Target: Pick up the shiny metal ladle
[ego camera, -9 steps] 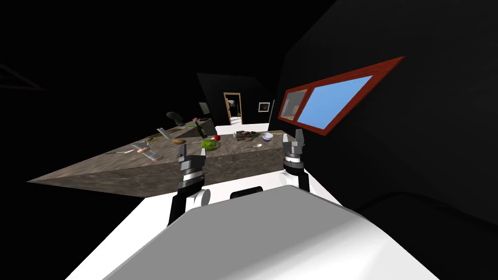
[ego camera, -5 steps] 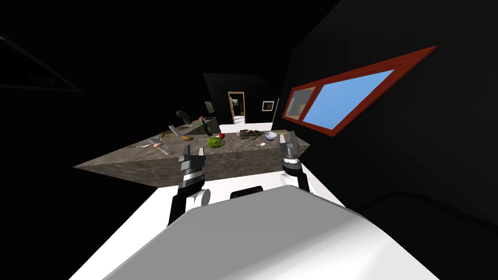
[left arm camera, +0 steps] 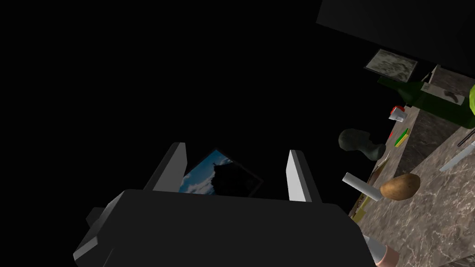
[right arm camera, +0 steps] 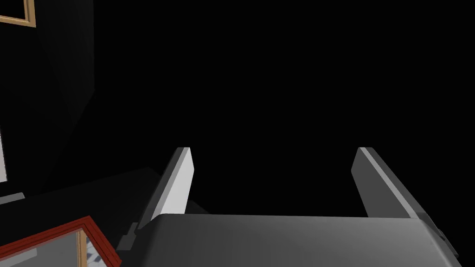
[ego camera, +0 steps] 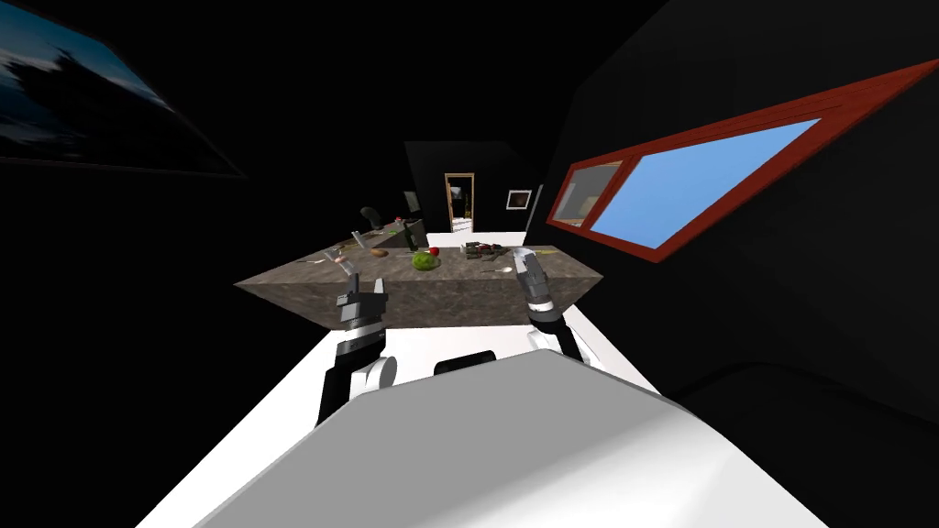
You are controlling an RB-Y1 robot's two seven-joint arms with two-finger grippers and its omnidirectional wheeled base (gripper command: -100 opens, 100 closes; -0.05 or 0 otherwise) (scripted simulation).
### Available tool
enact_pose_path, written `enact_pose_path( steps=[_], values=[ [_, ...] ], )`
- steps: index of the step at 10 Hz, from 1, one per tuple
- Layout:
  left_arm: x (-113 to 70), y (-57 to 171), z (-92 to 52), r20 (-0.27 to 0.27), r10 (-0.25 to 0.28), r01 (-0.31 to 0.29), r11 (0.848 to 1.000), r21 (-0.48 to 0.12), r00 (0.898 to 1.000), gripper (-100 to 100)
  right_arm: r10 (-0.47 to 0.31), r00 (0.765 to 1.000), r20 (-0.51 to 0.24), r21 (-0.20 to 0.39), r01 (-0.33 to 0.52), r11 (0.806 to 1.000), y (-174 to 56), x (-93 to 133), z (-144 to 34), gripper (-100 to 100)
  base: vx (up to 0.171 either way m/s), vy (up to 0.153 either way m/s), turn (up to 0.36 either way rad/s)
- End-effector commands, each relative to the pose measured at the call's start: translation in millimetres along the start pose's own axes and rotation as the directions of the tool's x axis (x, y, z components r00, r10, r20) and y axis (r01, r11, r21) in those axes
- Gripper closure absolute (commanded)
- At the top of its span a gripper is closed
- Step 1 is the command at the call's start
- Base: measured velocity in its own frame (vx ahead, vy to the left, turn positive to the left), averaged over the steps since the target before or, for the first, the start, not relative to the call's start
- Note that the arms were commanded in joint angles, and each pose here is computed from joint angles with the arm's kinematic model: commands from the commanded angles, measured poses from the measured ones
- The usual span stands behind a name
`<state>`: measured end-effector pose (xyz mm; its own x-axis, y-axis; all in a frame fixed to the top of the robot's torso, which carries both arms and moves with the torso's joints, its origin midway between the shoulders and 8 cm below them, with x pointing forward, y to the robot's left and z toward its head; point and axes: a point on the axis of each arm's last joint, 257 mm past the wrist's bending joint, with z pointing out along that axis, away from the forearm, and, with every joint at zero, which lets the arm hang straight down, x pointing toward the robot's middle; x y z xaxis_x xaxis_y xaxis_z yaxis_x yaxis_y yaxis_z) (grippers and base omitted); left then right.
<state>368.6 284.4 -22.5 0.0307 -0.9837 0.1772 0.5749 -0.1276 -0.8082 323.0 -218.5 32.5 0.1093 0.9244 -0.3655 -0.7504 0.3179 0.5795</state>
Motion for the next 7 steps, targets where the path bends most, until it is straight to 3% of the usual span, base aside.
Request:
enact_pose_path(
  steps=[1, 7],
  values=[
    [0.0, 0, 0.0, 0.0, 0.0, 0.0, 1.0, 0.0, 1.0, 0, -0.013, 0.999, -0.048, -0.009, 0.012, 1.0, 1, 11, -0.1, -100, -0.096, 0.071, 0.09],
    [-0.1, 0, 0.0, 0.0, 0.0, 0.0, 1.0, 0.0, 1.0, 0, -0.075, 0.963, -0.258, -0.051, 0.064, 0.997, -2, 58, -16.3, -100, -0.059, 0.075, 0.149]
  ],
)
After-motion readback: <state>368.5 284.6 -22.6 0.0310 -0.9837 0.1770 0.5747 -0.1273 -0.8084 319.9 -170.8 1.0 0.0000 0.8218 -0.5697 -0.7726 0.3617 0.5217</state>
